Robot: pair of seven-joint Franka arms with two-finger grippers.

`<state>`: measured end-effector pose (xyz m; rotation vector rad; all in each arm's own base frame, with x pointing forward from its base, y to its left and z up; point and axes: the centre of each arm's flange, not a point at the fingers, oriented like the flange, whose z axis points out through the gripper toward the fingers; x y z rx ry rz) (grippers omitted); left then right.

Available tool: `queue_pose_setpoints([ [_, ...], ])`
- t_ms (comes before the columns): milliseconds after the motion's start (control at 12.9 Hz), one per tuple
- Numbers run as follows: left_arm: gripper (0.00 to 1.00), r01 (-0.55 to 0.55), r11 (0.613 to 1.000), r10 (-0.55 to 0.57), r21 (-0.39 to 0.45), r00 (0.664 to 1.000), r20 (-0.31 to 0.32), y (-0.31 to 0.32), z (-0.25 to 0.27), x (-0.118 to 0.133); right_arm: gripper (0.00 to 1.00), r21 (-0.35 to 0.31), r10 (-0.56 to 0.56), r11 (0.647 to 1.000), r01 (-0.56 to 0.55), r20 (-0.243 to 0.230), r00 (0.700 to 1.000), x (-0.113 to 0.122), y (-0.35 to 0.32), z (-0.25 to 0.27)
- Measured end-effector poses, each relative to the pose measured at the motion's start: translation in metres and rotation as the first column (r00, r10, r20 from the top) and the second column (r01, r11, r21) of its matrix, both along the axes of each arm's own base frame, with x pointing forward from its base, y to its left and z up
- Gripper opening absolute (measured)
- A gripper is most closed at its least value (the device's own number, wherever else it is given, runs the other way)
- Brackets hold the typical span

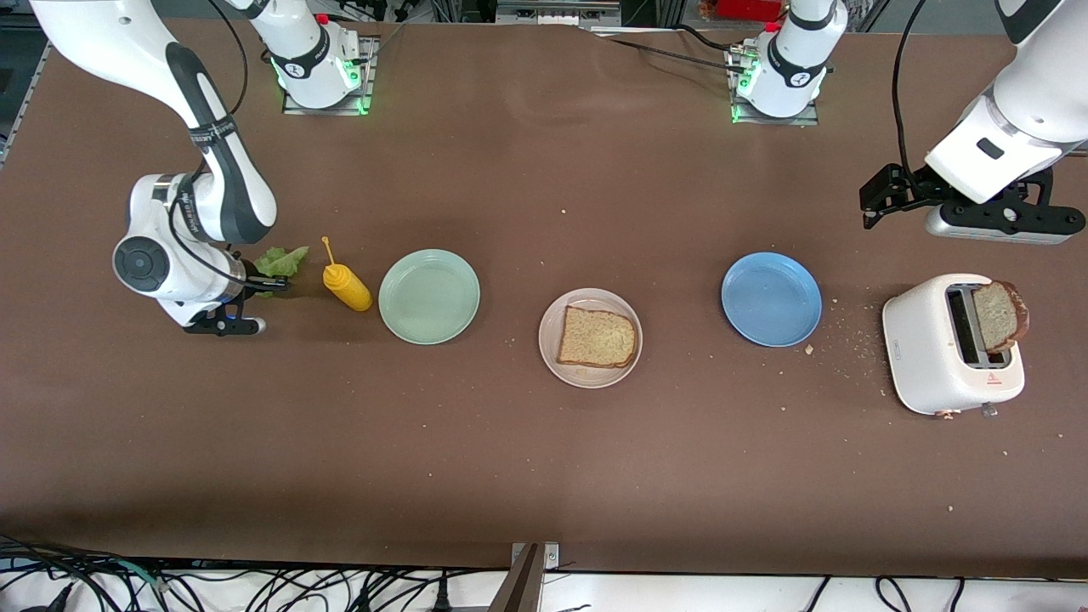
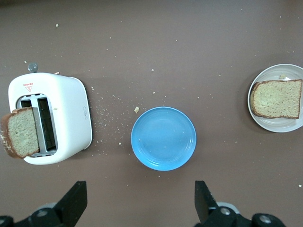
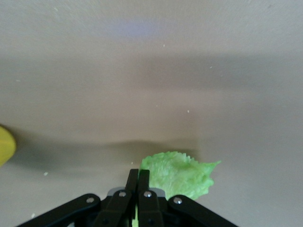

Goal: Make sandwich in beige plate with both arms
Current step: 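Close the right gripper on the green lettuce leaf and lift it, then carry the lettuce leaf with the right gripper over the bread slice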

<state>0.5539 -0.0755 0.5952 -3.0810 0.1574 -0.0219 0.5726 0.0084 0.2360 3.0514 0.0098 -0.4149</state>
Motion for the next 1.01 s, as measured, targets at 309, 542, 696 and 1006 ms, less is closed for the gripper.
queue_pose_setpoints([
  [309,1.00,0.000,1.000,0.000,0.000,1.000,0.000,0.000,0.000,0.000,0.02,0.011,0.052,0.999,-0.051,-0.047,0.998,0.025,0.005,0.054],
  [542,1.00,0.000,1.000,0.000,0.000,1.000,0.000,0.000,0.000,0.000,0.02,0.031,0.111,0.994,-0.109,-0.074,0.991,0.042,0.035,0.121],
  [696,1.00,0.000,1.000,0.000,0.000,1.000,0.000,0.000,0.000,0.000,0.02,0.048,0.172,0.984,-0.169,-0.063,0.983,0.047,0.070,0.168],
  [1006,1.00,0.000,1.000,0.000,0.000,1.000,0.000,0.000,0.000,0.000,0.02,0.096,0.339,0.935,-0.340,0.027,0.940,0.036,0.172,0.246],
])
